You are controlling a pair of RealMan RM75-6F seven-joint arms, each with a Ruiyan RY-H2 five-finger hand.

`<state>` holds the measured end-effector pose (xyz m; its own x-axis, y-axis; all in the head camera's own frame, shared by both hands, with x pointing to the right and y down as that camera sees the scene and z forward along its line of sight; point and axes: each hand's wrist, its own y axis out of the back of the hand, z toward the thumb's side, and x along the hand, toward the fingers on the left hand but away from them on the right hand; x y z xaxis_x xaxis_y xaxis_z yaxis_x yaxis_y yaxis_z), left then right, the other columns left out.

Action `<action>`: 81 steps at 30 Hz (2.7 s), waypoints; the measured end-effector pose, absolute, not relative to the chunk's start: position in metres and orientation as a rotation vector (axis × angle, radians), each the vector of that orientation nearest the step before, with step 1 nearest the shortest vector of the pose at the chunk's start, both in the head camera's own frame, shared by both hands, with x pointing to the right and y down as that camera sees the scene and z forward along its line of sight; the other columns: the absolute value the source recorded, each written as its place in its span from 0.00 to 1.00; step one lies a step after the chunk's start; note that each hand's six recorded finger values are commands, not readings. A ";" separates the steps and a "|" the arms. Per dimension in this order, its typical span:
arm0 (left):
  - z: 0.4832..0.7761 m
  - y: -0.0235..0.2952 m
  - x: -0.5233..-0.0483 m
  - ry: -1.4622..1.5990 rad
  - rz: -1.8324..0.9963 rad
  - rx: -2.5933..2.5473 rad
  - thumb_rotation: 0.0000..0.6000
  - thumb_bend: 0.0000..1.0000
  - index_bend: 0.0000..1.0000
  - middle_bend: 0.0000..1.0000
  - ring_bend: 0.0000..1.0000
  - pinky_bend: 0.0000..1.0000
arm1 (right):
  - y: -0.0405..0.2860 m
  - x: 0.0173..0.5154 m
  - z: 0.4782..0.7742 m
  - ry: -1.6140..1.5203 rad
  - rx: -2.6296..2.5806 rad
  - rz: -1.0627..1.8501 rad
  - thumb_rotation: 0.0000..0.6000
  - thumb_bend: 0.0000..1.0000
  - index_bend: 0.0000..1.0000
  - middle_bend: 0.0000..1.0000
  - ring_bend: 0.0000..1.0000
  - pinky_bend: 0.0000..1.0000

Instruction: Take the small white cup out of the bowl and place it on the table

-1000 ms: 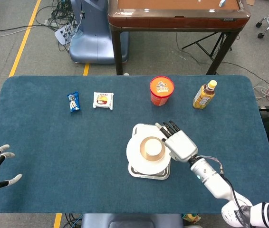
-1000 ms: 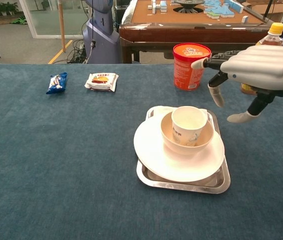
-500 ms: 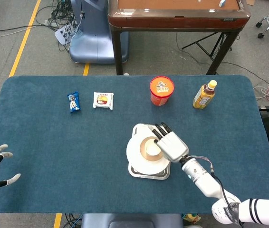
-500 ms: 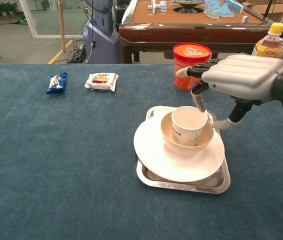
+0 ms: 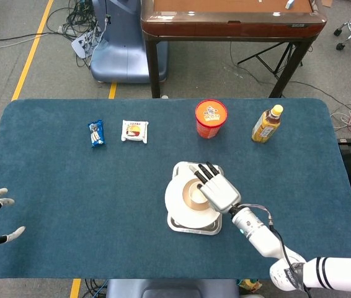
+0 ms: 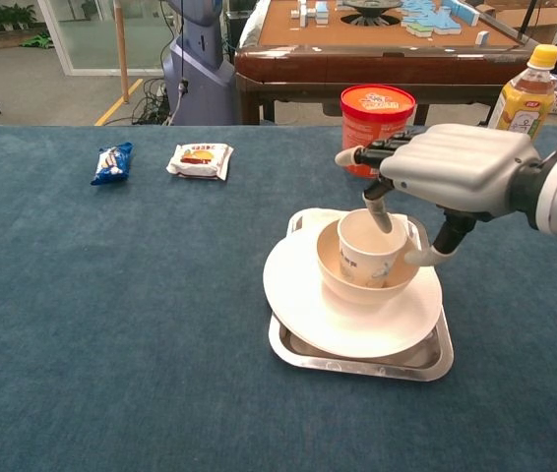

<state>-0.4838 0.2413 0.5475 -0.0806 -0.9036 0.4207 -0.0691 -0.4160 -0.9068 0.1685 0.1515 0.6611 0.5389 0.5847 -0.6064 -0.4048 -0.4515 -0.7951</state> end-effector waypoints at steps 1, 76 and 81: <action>0.547 0.241 -0.484 1.082 -1.573 -1.517 1.00 0.03 0.36 0.21 0.15 0.43 | 0.152 0.168 0.662 -0.152 -1.695 1.142 1.00 0.32 0.47 0.00 0.00 0.01; 0.549 0.243 -0.485 1.066 -1.589 -1.508 1.00 0.03 0.36 0.21 0.15 0.43 | 0.139 0.169 0.620 -0.172 -1.644 1.127 1.00 0.41 0.64 0.00 0.00 0.01; 0.551 0.243 -0.485 1.063 -1.595 -1.505 1.00 0.03 0.36 0.21 0.15 0.43 | 0.135 0.176 0.605 -0.170 -1.623 1.141 1.00 0.41 0.64 0.00 0.00 0.01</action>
